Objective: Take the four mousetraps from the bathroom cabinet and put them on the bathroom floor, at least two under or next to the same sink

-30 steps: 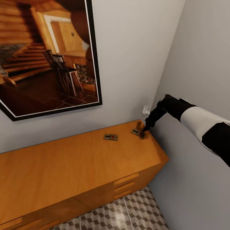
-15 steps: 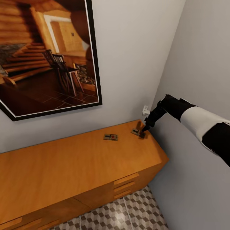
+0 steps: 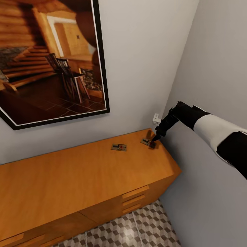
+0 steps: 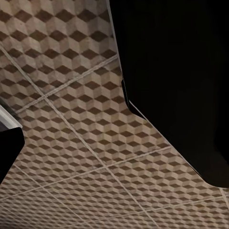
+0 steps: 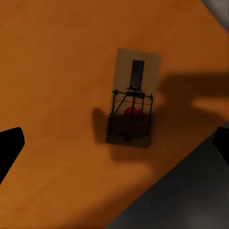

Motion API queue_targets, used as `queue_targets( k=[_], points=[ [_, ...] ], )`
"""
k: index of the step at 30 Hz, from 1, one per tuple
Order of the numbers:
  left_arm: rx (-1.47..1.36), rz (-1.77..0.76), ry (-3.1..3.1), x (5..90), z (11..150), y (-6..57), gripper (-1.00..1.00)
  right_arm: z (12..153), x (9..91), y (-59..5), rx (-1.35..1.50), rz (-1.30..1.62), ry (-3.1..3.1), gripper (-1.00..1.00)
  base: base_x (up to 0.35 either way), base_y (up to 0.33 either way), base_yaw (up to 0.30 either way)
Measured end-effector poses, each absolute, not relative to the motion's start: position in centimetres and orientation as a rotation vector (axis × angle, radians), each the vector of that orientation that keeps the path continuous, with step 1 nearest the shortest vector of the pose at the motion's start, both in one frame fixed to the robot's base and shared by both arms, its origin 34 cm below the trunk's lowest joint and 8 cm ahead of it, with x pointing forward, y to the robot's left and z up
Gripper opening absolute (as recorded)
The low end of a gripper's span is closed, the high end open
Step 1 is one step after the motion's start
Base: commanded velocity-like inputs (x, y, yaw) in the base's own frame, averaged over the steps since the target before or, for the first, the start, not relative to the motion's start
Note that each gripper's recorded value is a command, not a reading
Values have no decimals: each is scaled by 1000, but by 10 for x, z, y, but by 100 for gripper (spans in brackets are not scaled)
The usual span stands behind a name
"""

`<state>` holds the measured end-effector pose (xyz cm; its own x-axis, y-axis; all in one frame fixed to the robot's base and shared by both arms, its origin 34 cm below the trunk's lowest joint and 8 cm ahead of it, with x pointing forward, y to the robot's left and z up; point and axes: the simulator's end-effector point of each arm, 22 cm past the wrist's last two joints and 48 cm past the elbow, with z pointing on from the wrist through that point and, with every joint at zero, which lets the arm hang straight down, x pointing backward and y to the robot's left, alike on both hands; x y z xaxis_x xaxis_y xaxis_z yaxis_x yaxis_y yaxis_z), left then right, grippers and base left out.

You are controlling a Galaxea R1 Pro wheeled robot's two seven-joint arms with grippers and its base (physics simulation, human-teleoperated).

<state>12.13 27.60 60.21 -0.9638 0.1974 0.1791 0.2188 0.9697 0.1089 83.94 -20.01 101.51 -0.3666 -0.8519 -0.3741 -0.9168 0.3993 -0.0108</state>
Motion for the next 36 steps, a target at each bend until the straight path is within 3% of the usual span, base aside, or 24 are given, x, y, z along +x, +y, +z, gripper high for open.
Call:
queue_targets(
  k=[36],
  points=[
    [-314, -188, -2950, 120, 602, 275, 100, 1015, 840, -199, -1544, 280, 2339, 100, 0, 0, 0]
  ],
)
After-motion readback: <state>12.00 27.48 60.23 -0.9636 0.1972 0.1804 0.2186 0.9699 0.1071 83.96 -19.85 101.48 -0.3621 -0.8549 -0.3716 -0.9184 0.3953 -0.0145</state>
